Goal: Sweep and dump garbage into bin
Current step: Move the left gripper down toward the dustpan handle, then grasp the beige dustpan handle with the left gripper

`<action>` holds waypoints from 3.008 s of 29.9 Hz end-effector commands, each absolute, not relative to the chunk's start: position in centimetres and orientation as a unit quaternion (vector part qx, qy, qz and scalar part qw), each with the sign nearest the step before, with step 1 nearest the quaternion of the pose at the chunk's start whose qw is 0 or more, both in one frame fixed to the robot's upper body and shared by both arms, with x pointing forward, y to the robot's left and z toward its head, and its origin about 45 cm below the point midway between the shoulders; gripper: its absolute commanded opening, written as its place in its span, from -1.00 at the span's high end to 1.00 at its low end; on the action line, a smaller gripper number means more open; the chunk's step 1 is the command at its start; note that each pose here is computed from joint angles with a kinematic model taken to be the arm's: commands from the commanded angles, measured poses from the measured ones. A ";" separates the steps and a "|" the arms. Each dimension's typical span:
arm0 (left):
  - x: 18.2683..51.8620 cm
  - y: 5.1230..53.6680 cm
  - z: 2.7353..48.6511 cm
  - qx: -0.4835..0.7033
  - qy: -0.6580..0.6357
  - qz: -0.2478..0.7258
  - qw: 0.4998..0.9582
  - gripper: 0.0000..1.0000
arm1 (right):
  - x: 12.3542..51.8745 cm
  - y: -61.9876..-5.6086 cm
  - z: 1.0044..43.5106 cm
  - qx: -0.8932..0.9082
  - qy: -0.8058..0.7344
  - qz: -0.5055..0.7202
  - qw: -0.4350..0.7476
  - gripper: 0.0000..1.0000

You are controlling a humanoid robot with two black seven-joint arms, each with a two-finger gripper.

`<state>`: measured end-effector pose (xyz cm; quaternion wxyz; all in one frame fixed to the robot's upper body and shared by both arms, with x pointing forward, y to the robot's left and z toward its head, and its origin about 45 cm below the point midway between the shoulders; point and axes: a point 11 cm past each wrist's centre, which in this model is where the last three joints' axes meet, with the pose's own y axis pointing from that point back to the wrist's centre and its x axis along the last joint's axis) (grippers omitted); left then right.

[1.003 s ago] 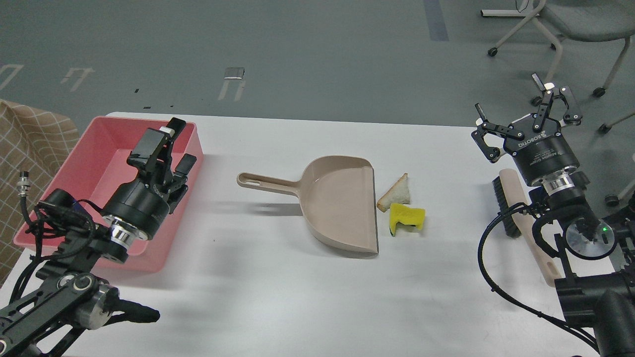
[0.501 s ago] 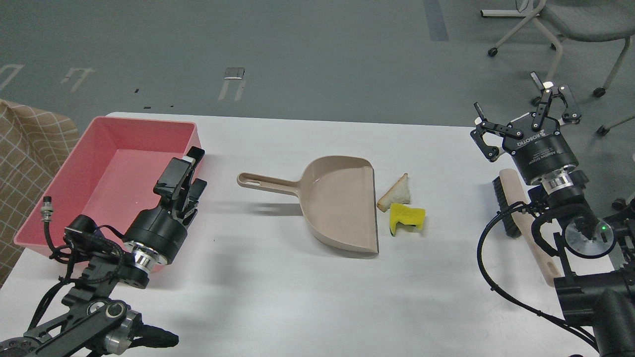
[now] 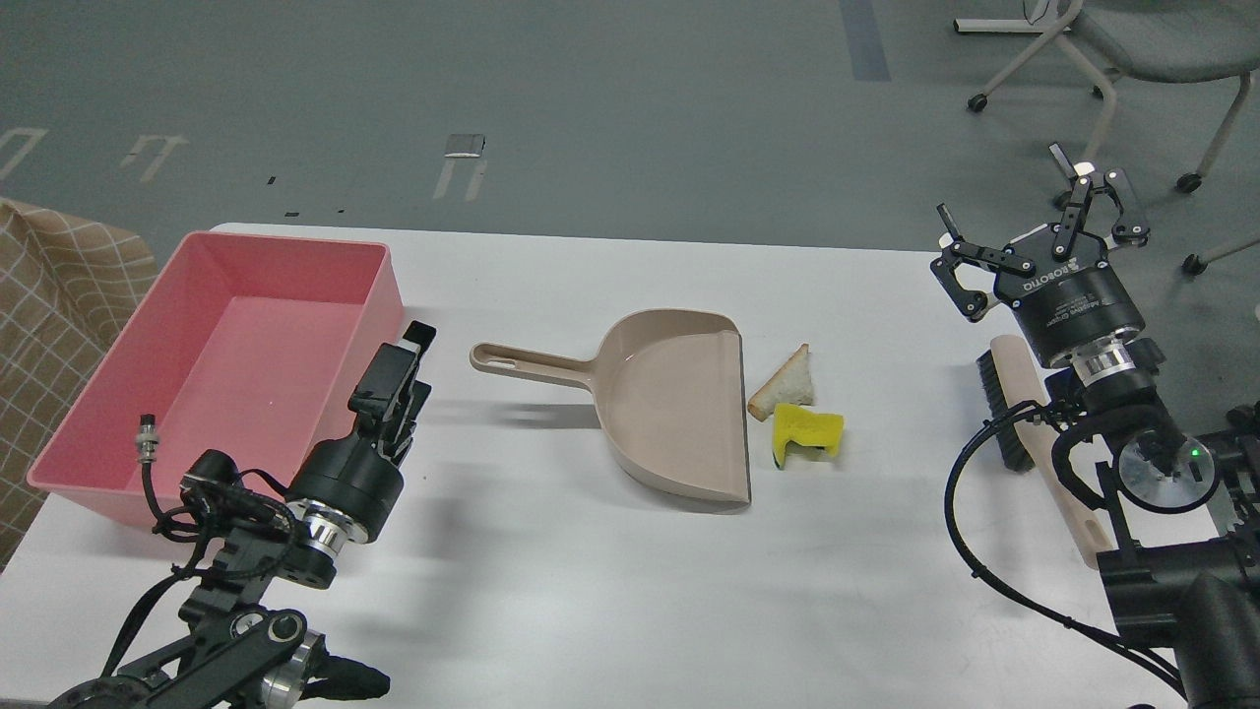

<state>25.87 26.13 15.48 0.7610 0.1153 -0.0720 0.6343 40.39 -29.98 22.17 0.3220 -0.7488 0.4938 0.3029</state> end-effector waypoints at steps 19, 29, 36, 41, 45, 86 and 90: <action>27.4 22.8 13.2 0.131 -0.087 0.612 0.775 -0.96 | 40.3 -29.9 22.1 -0.748 0.494 0.304 0.322 -1.00; 28.7 22.4 12.2 0.141 -0.088 0.617 0.769 -0.96 | 40.4 -29.8 22.1 -0.748 0.493 0.305 0.323 -1.00; 28.9 21.2 11.2 0.156 -0.098 0.597 0.780 -0.95 | 40.4 -29.7 22.1 -0.749 0.492 0.305 0.324 -1.00; 29.4 21.2 10.8 0.162 -0.098 0.600 0.777 -0.95 | 40.4 -29.8 22.2 -0.749 0.492 0.304 0.324 -1.00; 30.1 21.1 10.6 0.166 -0.101 0.603 0.774 -0.95 | 40.5 -29.7 22.2 -0.749 0.492 0.304 0.324 -1.00; 32.4 19.7 9.1 0.190 -0.110 0.599 0.770 -0.41 | 40.4 -29.8 22.1 -0.748 0.492 0.305 0.324 -1.00; 32.4 19.8 9.1 0.191 -0.112 0.599 0.770 -0.34 | 40.4 -29.7 22.1 -0.748 0.492 0.305 0.324 -1.00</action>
